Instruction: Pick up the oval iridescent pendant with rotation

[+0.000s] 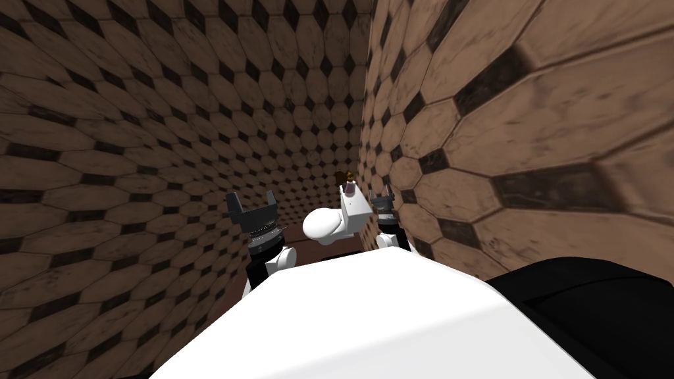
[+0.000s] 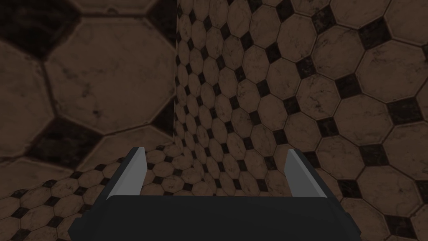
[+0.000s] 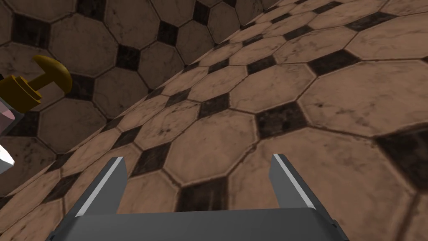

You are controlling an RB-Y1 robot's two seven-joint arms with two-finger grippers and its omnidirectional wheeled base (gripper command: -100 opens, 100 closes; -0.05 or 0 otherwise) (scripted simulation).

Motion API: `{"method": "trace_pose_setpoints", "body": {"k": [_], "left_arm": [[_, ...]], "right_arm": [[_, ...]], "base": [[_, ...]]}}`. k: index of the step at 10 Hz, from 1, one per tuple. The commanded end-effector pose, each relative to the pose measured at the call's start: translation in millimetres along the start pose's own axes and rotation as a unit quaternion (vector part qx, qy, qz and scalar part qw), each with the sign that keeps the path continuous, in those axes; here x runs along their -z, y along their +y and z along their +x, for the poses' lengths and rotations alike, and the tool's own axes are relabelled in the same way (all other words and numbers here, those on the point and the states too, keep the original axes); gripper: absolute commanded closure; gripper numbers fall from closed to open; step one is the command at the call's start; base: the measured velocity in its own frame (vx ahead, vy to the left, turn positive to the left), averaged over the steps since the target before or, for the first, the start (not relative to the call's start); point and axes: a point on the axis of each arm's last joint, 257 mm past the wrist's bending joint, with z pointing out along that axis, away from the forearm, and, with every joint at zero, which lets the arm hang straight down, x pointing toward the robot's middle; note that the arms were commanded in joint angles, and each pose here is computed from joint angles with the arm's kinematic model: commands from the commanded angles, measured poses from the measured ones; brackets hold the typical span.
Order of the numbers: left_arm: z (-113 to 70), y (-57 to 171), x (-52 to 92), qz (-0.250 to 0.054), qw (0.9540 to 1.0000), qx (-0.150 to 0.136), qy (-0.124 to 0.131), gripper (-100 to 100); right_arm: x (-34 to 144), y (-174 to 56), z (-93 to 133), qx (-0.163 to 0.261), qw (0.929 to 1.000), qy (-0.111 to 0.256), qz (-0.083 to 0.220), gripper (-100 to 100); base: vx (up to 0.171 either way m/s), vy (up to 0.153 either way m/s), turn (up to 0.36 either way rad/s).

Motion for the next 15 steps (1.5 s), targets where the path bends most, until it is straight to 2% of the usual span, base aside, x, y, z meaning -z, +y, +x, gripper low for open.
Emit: {"method": "trace_pose_setpoints", "body": {"k": [1,3,4,7,11,15], "left_arm": [[0.0,0,0.0,0.000,1.0000,0.000,0.000,0],[0.0,0,0.0,0.000,1.0000,0.000,0.000,0],[0.0,0,0.0,0.000,1.0000,0.000,0.000,0],[0.0,0,0.0,0.000,1.0000,0.000,0.000,0],[0.0,0,0.0,0.000,1.0000,0.000,0.000,0],[0.0,0,0.0,0.000,1.0000,0.000,0.000,0]], "right_arm": [[2.8,-20,-3,-0.045,0.9989,-0.010,0.014,-100],[10.1,-49,-9,-0.098,0.9941,-0.028,0.038,-100],[10.1,-49,-9,-0.098,0.9941,-0.028,0.038,-100],[22.6,-90,-14,-0.177,0.9802,-0.057,0.070,-100],[42.9,-144,-16,-0.274,0.9505,-0.099,0.108,-100],[69.3,-195,-16,-0.353,0.9129,-0.146,0.144,-100]], "base": [[0.054,0.000,0.009],[0.057,-0.009,0.014],[0.040,-0.004,0.004],[0.038,-0.002,0.011],[0.061,-0.008,0.013],[0.054,-0.003,0.011]]}}
